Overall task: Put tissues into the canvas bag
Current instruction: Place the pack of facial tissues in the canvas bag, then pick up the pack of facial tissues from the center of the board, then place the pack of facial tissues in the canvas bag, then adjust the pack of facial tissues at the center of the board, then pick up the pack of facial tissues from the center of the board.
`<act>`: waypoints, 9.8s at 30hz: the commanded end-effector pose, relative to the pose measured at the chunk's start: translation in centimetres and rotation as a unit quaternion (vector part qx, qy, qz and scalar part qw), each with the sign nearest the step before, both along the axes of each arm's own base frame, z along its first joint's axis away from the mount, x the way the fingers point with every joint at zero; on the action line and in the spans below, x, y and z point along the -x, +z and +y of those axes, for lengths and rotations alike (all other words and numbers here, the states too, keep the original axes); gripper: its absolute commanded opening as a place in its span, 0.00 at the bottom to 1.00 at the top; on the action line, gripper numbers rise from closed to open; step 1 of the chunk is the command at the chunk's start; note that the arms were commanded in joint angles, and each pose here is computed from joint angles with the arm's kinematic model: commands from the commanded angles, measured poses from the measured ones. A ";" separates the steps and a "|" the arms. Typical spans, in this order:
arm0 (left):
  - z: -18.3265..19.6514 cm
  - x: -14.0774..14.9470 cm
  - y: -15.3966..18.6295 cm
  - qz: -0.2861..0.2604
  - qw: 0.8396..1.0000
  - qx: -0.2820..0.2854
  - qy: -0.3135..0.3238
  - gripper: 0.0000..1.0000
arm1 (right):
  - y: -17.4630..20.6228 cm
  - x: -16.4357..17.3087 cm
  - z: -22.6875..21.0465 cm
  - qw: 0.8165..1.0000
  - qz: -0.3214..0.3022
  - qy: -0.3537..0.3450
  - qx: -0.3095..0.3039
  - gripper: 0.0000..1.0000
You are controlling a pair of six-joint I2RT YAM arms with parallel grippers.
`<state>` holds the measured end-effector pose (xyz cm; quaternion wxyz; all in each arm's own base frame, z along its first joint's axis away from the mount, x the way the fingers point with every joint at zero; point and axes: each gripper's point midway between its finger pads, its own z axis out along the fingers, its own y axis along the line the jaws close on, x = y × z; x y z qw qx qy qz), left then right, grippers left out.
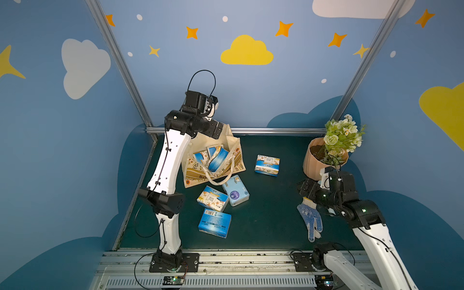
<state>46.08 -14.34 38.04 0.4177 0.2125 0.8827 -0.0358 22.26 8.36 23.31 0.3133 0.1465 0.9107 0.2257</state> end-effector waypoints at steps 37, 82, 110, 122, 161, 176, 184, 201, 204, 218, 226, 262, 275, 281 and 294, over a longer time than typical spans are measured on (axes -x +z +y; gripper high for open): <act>-5.7 30.1 -24.5 0.169 0.826 -0.227 -0.487 1.00 | -0.8 -0.6 2.9 0.996 0.033 0.074 -0.040 0.95; -6.9 30.4 -34.1 0.207 0.739 -0.302 -0.566 0.70 | -2.6 0.4 2.0 0.997 0.052 0.044 -0.040 0.95; -17.5 21.4 -12.0 0.008 0.873 -0.175 -0.455 0.60 | -3.0 0.6 1.9 0.997 0.053 0.051 -0.034 0.95; -14.5 10.4 -3.6 -0.092 0.929 -0.138 -0.332 0.61 | -2.9 0.9 1.8 0.997 0.053 0.054 -0.032 0.95; 2.6 -6.6 -13.7 0.012 0.986 -0.133 -0.101 0.84 | -3.8 0.6 1.6 0.996 0.064 0.058 -0.011 0.95; 1.9 -5.8 -11.3 0.000 0.988 -0.116 -0.099 1.00 | -3.9 0.5 2.5 0.995 0.053 0.083 0.004 0.97; 0.8 -3.8 -6.4 -0.027 0.990 -0.082 -0.108 1.00 | -2.8 -0.5 5.1 0.987 0.017 0.142 0.076 0.97; 0.8 11.1 2.6 -0.065 0.981 -0.047 -0.179 1.00 | -3.8 -4.1 20.2 0.918 -0.076 0.363 0.143 0.97; 1.2 14.9 0.3 -0.056 0.974 -0.083 -0.202 1.00 | -4.9 -5.3 20.7 0.919 -0.059 0.359 0.156 0.97; 2.2 22.0 -14.2 0.082 0.936 -0.179 -0.290 1.00 | -5.3 -16.8 13.7 0.958 -0.046 0.203 0.198 0.97; 1.3 23.3 -16.5 0.119 0.930 -0.163 -0.307 1.00 | -6.8 -25.6 11.4 0.967 -0.085 0.149 0.190 0.97; -1.9 24.8 -17.3 0.137 0.919 -0.137 -0.344 1.00 | -12.6 -21.7 14.8 0.946 0.074 0.306 0.075 0.97; -2.2 24.3 -17.0 0.124 0.922 -0.136 -0.341 1.00 | -15.5 -19.4 16.0 0.929 0.100 0.300 0.190 0.98; -2.3 23.9 -16.6 0.117 0.923 -0.137 -0.339 1.00 | -15.9 -18.9 17.0 0.925 0.101 0.306 0.201 0.98; -2.6 23.1 -15.6 0.104 0.933 -0.129 -0.321 1.00 | -19.5 -17.8 17.0 0.912 0.141 0.307 0.235 0.98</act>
